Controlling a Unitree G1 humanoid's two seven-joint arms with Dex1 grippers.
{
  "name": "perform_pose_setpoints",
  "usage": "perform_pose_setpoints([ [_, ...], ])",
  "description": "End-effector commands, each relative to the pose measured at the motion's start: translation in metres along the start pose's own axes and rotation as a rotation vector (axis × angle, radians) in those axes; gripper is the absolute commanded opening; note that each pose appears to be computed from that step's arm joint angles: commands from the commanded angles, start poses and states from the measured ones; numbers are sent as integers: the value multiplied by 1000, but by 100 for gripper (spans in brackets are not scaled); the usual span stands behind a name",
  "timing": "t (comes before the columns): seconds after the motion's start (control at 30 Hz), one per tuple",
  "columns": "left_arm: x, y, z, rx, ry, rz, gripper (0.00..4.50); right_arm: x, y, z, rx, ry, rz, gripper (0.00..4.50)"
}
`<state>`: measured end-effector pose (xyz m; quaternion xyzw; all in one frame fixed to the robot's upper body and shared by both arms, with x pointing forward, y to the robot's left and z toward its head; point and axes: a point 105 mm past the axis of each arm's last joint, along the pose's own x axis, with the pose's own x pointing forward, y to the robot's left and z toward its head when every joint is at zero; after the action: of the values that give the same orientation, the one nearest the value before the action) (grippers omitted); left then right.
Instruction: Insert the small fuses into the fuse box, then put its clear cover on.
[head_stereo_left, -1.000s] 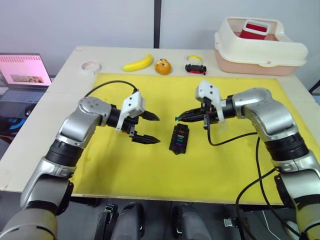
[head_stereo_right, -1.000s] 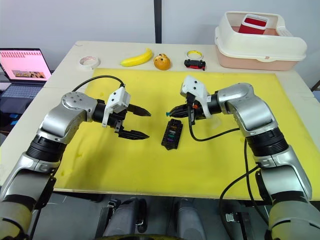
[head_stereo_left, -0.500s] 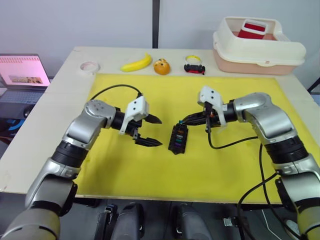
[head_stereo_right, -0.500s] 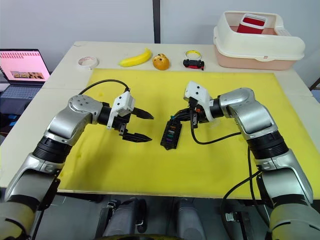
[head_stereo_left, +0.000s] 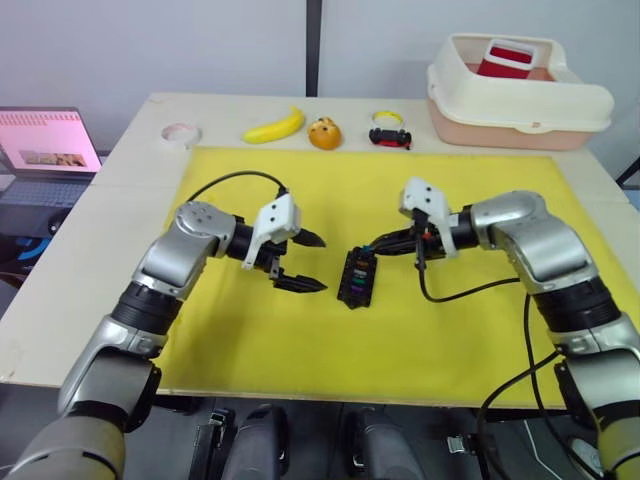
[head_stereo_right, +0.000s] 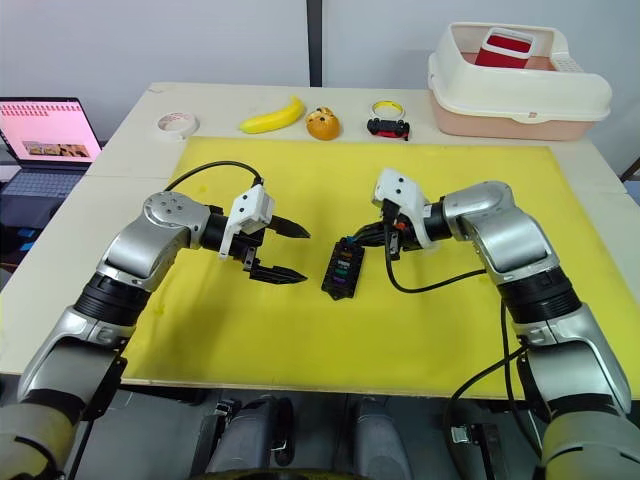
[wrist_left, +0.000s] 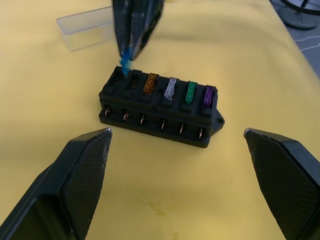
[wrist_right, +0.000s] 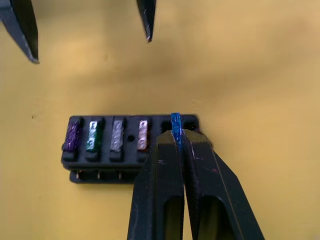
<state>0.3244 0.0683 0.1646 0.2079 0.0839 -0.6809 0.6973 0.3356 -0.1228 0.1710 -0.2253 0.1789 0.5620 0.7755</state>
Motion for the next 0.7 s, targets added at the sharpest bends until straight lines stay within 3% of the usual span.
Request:
perform_pose_setpoints([
  [0.03,3,-2,5,40,-20,9,446,-5,2,14,-48,-41,-14,0],
  [0.7,1,-5,3,46,-5,18,446,-1,-1,9,-51,-32,-20,0],
])
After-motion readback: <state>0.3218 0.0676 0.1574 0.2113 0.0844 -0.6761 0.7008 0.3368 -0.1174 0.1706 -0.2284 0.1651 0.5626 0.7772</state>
